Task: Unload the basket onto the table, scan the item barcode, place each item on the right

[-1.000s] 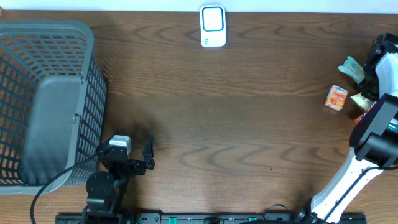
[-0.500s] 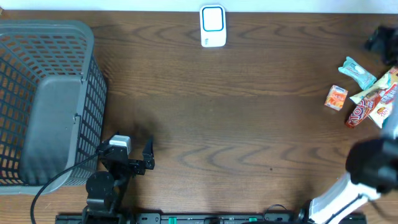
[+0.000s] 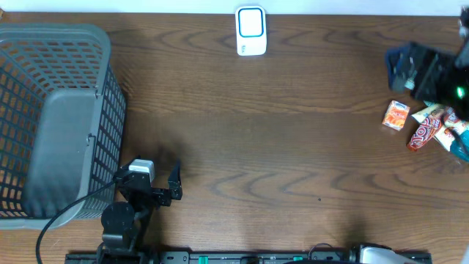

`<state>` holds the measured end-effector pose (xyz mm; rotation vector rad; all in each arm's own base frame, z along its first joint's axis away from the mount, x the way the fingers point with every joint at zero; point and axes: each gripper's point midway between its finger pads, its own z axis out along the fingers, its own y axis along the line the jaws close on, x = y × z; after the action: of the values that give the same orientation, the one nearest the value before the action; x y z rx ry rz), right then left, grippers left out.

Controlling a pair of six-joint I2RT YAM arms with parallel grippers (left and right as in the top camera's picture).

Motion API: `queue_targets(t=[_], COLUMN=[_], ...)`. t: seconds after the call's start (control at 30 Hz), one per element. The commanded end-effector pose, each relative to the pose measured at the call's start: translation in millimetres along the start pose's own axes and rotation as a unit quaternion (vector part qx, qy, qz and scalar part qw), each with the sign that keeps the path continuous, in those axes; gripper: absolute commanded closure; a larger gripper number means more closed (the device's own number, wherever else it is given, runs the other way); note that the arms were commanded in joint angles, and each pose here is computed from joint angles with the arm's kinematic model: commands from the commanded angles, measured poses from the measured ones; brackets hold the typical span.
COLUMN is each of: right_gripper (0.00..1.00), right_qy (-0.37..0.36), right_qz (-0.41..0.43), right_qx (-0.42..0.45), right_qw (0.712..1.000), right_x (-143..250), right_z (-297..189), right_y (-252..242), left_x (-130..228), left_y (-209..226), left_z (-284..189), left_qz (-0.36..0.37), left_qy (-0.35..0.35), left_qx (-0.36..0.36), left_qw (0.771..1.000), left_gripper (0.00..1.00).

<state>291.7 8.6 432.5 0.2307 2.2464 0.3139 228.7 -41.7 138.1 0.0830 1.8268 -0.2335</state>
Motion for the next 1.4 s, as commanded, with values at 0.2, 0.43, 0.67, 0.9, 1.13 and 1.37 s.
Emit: queue_targets(t=[0.2, 0.43, 0.67, 0.9, 1.13, 1.37], right_gripper=[0.01, 0.01, 0.01, 0.01, 0.01, 0.01], right_qy=[0.014, -0.045, -0.107, -0.148, -0.167, -0.255], right_qz=[-0.030, -0.256, -0.364, -0.468, -0.490, -0.508], right_qx=[0.015, -0.073, -0.116, -0.157, -0.169, -0.166], right_qw=[0.999, 0.963, 0.918, 0.857, 0.839, 0.806], right_x=[47, 62, 85, 118, 131, 116], right_z=[-56, -99, -142, -175, -187, -194], right_y=[0, 37, 60, 79, 84, 94], left_x=[11, 12, 12, 12, 12, 11], left_y=[-2, -2, -2, -2, -2, -2], left_z=[2, 2, 2, 2, 2, 2], left_qz=[-0.002, -0.002, -0.002, -0.002, -0.002, -0.002], left_qy=[0.014, 0.014, 0.014, 0.014, 0.014, 0.014], left_qx=[0.008, 0.008, 0.008, 0.008, 0.008, 0.008], left_qw=[1.000, 1.000, 1.000, 1.000, 1.000, 1.000], left_gripper=[0.02, 0.02, 0.02, 0.02, 0.02, 0.02])
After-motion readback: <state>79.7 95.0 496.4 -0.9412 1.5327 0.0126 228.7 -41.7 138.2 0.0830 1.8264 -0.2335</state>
